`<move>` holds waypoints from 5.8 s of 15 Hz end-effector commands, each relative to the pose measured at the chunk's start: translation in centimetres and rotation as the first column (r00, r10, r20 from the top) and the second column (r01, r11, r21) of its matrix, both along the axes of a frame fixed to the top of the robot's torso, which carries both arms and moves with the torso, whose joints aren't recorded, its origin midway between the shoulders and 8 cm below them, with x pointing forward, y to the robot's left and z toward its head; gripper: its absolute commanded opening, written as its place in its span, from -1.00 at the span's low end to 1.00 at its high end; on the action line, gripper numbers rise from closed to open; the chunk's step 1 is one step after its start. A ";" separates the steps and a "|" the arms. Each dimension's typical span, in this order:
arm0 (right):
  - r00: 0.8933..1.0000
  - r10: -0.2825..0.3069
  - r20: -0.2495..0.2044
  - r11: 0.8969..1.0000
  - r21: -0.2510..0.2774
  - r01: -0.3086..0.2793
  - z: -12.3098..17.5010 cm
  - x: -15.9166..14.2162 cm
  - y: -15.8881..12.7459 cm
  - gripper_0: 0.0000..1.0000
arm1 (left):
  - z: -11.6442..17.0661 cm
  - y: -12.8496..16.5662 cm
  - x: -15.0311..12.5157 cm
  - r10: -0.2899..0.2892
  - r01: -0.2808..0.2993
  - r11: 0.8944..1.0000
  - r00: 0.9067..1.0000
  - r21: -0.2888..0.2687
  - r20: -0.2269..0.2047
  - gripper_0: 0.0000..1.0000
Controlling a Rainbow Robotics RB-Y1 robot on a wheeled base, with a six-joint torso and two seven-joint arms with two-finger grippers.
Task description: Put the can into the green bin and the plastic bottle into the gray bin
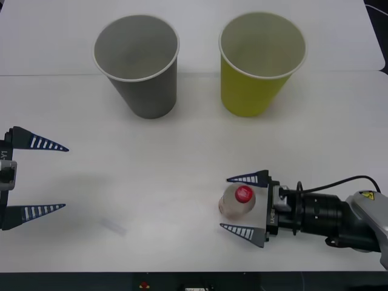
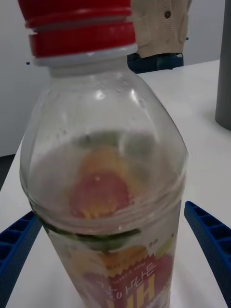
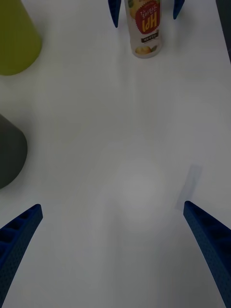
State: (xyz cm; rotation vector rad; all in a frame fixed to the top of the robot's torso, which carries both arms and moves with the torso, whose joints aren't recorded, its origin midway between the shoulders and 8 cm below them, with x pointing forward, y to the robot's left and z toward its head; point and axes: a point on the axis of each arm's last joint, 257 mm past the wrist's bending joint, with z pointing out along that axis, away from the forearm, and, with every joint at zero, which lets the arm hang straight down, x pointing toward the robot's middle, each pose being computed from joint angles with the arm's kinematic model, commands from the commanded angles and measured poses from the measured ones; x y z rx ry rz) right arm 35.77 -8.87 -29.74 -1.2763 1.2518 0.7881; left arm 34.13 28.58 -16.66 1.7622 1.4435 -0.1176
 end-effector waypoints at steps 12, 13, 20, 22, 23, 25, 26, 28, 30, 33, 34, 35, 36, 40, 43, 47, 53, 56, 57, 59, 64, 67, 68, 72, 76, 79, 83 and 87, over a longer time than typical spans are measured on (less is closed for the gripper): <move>1.000 0.009 -0.001 1.000 0.016 -0.009 0.6 0.1 0.3 -1.00 | 0.0 0.0 0.0 0.000 0.000 1.000 1.000 0.000 0.000 1.00; 1.000 0.010 -0.004 1.000 0.026 -0.010 0.9 0.1 0.3 -1.00 | 0.0 0.0 0.0 0.000 0.000 1.000 1.000 0.000 0.000 1.00; 0.994 0.021 -0.106 0.998 0.056 -0.015 4.3 -0.1 0.2 -1.00 | 0.0 0.0 0.0 0.000 0.000 1.000 1.000 0.000 0.000 1.00; 0.992 0.001 -0.123 0.999 0.044 0.005 5.0 0.0 0.2 -1.00 | 0.0 0.0 0.0 0.000 0.000 1.000 1.000 0.000 0.000 1.00; 0.992 -0.021 -0.121 0.999 0.031 0.025 5.8 0.1 0.2 -1.00 | 0.0 0.0 0.0 0.000 0.000 1.000 1.000 0.000 0.000 1.00; 0.990 -0.065 -0.124 0.998 -0.016 0.064 7.6 0.0 0.0 -1.00 | 0.0 0.0 0.0 0.000 0.000 1.000 1.000 0.000 0.000 1.00; 0.988 -0.089 -0.126 0.996 -0.042 0.084 8.4 0.0 -0.1 -1.00 | 0.0 0.0 0.0 0.000 0.000 1.000 1.000 0.000 0.000 1.00; 0.979 -0.128 -0.156 0.990 -0.079 0.117 9.9 -0.4 0.2 -1.00 | 0.0 0.0 0.0 0.000 0.000 1.000 1.000 0.000 0.000 1.00; 0.970 -0.157 -0.187 0.985 -0.105 0.139 11.2 -0.6 0.5 -1.00 | 0.0 0.0 0.0 0.000 0.000 1.000 1.000 0.000 0.000 1.00; 0.952 -0.211 -0.223 0.974 -0.130 0.186 13.1 -0.4 0.8 -1.00 | 0.0 0.0 0.0 0.000 0.000 1.000 1.000 0.000 0.000 1.00; 0.943 -0.237 -0.233 0.968 -0.138 0.209 13.9 -0.3 0.8 -1.00 | 0.0 0.0 0.0 0.000 0.000 1.000 1.000 0.000 0.000 1.00; 0.936 -0.257 -0.243 0.963 -0.143 0.227 14.6 -0.2 0.9 -1.00 | 0.0 0.0 0.0 0.000 0.000 1.000 1.000 0.000 0.000 1.00; 0.928 -0.275 -0.253 0.958 -0.151 0.243 15.1 -0.2 1.0 -1.00 | 0.0 0.0 0.0 0.000 0.000 1.000 1.000 0.000 0.000 1.00; 0.898 -0.327 -0.295 0.941 -0.185 0.282 18.1 -0.2 1.9 -1.00 | 0.0 0.0 0.0 0.000 0.000 1.000 1.000 0.000 0.000 1.00; 0.883 -0.369 -0.290 0.921 -0.243 0.305 20.3 0.1 2.2 -1.00 | 0.0 0.0 0.0 0.000 0.000 1.000 1.000 0.000 0.000 1.00; 0.903 -0.367 -0.224 0.908 -0.299 0.294 22.6 1.1 2.3 -1.00 | 0.0 0.0 0.0 0.000 0.000 1.000 1.000 0.000 0.000 1.00; 0.927 -0.324 -0.188 0.890 -0.393 0.231 26.1 4.0 3.4 -1.00 | 0.0 0.0 0.0 0.000 0.000 1.000 1.000 0.000 0.000 1.00; 0.933 -0.308 -0.186 0.878 -0.433 0.204 27.5 6.3 5.0 -1.00 | 0.0 0.0 0.0 0.000 0.000 1.000 1.000 0.000 0.000 1.00; 0.932 -0.312 -0.185 0.873 -0.444 0.204 28.0 7.2 5.5 -1.00 | 0.0 0.0 0.0 0.000 0.000 1.000 1.000 0.000 0.000 1.00; 0.929 -0.320 -0.184 0.858 -0.471 0.203 28.9 9.0 6.5 -1.00 | 0.0 0.0 0.0 0.000 0.000 1.000 1.000 0.000 0.000 1.00; 0.911 -0.352 -0.213 0.840 -0.502 0.207 32.0 13.2 10.4 -1.00 | 0.0 0.0 0.0 0.000 0.000 1.000 1.000 0.000 0.000 1.00; 0.896 -0.379 -0.231 0.825 -0.524 0.214 32.7 15.3 12.7 -1.00 | 0.0 0.0 0.0 0.000 0.000 1.000 1.000 0.000 0.000 1.00; 0.894 -0.386 -0.229 0.819 -0.531 0.218 33.1 16.0 13.4 -1.00 | 0.0 0.0 0.0 0.000 0.000 1.000 1.000 0.000 0.000 1.00; 0.873 -0.422 -0.243 0.794 -0.565 0.226 33.3 17.7 16.3 -1.00 | 0.0 0.0 0.0 0.000 0.000 1.000 1.000 0.000 0.000 1.00; 0.868 -0.455 -0.199 0.770 -0.577 0.271 33.5 19.0 18.9 -1.00 | 0.0 0.0 0.0 0.000 0.000 1.000 1.000 0.000 0.000 1.00; 0.862 -0.480 -0.164 0.772 -0.546 0.326 33.5 20.7 21.2 -1.00 | 0.0 0.0 0.0 0.000 0.000 1.000 1.000 0.000 0.000 1.00; 0.857 -0.491 -0.155 0.784 -0.507 0.357 33.3 22.2 22.6 -1.00 | 0.0 0.0 0.0 0.000 0.000 1.000 1.000 0.000 0.000 1.00; 0.859 -0.494 -0.135 0.779 -0.507 0.369 33.0 22.5 22.7 -0.97 | 0.0 0.0 0.0 0.000 0.000 1.000 1.000 0.000 0.000 1.00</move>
